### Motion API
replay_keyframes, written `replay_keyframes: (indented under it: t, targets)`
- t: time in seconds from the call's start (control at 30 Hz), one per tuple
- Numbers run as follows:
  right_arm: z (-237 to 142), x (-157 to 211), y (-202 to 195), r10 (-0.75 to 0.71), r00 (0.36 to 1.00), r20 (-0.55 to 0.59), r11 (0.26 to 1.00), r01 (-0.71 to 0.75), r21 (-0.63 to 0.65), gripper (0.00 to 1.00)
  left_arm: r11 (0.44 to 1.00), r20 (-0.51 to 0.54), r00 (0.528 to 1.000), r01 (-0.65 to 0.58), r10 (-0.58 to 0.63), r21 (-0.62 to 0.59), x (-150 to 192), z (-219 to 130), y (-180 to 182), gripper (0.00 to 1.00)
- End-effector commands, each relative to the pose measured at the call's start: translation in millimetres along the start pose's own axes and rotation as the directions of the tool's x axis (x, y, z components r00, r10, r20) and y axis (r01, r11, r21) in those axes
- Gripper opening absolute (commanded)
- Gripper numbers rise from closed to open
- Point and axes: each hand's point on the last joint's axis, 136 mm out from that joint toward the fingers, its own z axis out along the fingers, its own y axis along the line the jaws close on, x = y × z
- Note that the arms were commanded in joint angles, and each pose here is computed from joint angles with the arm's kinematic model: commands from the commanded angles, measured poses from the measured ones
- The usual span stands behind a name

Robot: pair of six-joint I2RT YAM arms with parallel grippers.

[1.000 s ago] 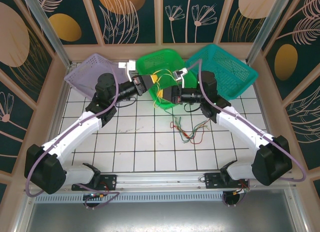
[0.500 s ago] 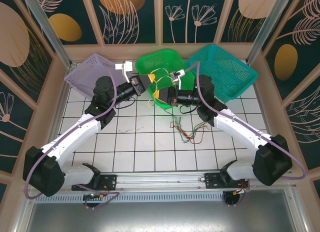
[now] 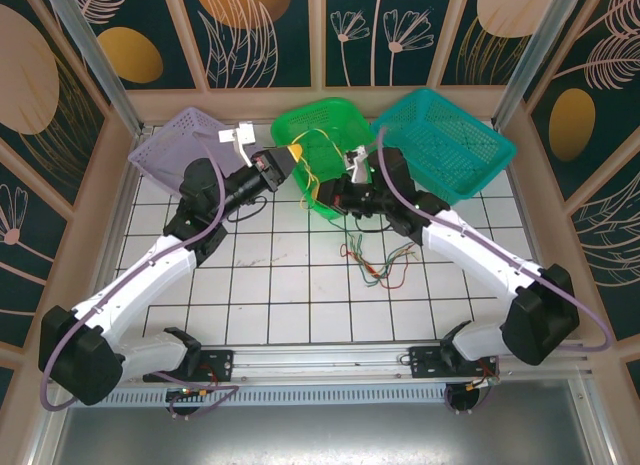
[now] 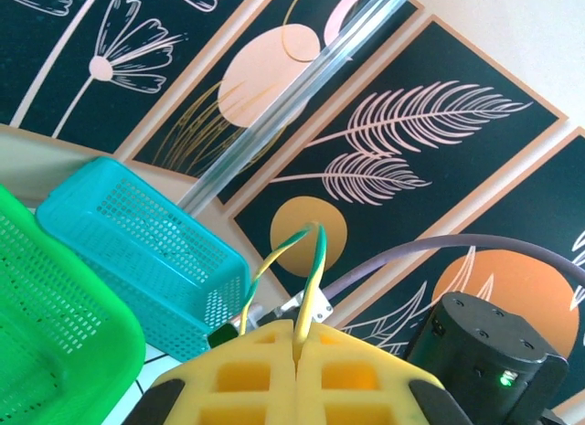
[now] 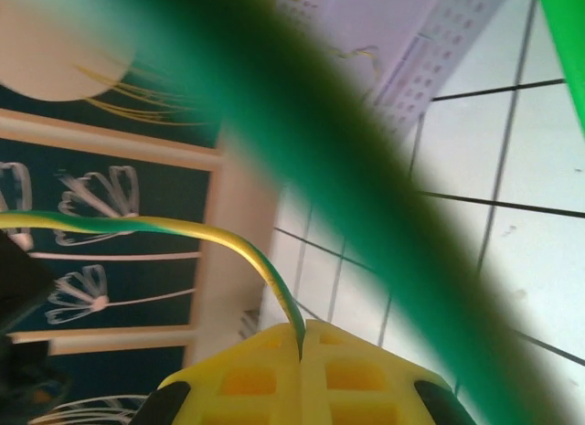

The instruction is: Untangle the cables

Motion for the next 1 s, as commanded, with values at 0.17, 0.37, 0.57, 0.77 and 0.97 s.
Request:
replay_keyframes:
  t: [0.17,0.37,0.57,0.77,0.97]
  targets:
    - [-16.6,31.1,-85.7,0.129,0.992,0.013,0.942,-0.127,0.31,0.0,0.996,0.15,0.985,-0.088,0.084,0.025,-43.8,-10.0,-32.7,0.0]
    - [-32.6,24.4,-106.6,0.277,0.956,0.098,0.911,-0.294,0.289,0.0,0.996,0.19,0.979,-0.085,0.078,0.027,-41.7,-25.9,-31.5,0.0]
    - [-44.0,15.7,-112.7,0.42,0.884,0.204,0.863,-0.459,0.212,0.0,0.998,0.276,0.96,-0.047,0.037,0.03,-37.8,-51.4,-22.5,0.0]
    - [-60.4,20.5,-108.8,0.602,0.743,0.293,0.784,-0.62,-0.038,0.0,0.998,0.383,0.923,0.002,0.02,-0.057,-44.7,-72.9,-1.3,0.0]
    - [-79.2,48.0,-125.3,0.692,0.636,0.341,0.678,-0.735,-0.004,0.0,0.992,0.486,0.874,0.059,0.003,-0.112,-47.1,-90.6,21.2,0.0]
